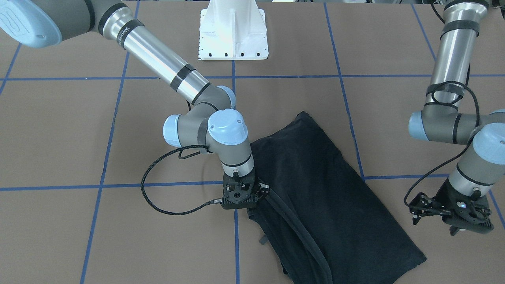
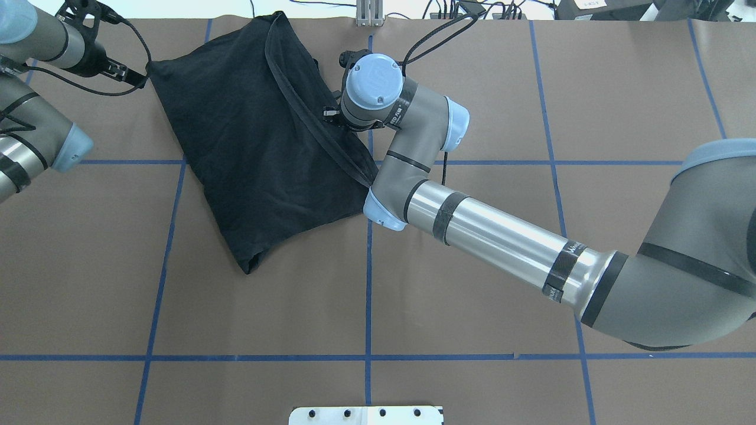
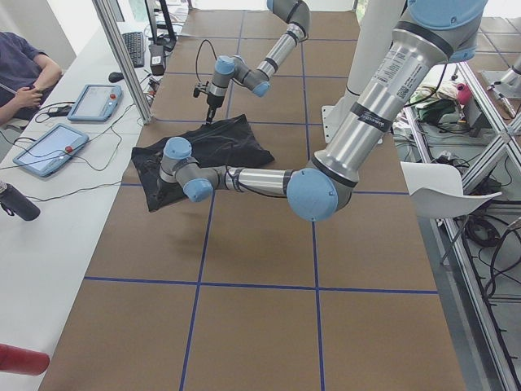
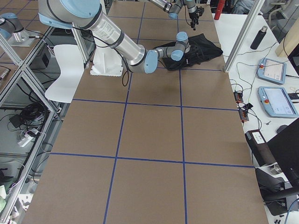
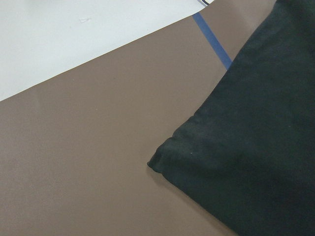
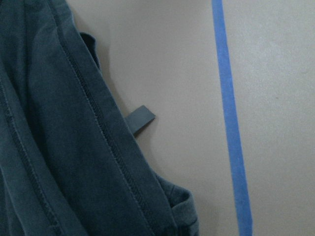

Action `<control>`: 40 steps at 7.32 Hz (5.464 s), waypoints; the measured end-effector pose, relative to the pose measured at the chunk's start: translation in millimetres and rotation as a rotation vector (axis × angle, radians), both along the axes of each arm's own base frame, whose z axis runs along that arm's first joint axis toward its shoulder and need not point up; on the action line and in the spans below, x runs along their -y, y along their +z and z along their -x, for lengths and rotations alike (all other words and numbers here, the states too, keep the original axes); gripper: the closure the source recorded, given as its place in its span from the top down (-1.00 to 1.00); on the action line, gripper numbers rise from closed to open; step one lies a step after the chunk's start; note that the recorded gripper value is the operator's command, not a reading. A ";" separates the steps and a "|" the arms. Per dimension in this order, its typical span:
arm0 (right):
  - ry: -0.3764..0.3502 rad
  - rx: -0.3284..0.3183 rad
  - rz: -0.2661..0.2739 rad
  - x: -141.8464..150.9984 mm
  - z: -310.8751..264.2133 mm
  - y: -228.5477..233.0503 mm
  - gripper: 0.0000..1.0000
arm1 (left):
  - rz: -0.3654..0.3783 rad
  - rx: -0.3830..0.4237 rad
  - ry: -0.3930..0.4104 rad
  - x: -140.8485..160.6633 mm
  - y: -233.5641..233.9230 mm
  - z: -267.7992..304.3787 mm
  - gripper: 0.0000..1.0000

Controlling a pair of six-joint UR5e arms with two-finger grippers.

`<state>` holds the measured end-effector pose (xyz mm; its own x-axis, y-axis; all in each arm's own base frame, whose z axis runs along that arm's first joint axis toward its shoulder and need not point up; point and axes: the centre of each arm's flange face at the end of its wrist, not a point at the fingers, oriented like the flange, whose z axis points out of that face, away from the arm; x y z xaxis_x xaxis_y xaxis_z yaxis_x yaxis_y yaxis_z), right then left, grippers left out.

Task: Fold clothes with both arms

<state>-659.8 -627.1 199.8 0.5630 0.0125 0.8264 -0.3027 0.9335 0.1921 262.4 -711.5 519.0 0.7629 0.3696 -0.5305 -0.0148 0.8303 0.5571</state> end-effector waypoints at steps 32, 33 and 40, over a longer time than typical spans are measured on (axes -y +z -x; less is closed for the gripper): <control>-0.467 -0.500 -0.224 -300.5 -38.7 17.3 -0.96 | 0.011 -0.013 -0.011 -1.2 -0.9 -1.5 1.00; -0.467 -0.499 -0.225 -300.3 -38.6 16.6 -1.00 | 0.011 -0.013 -0.011 -1.4 -0.9 -1.9 1.00; -0.452 -0.482 -0.203 -308.6 -89.0 48.2 -1.00 | 0.011 -0.014 -0.011 -1.0 -1.9 -2.2 1.00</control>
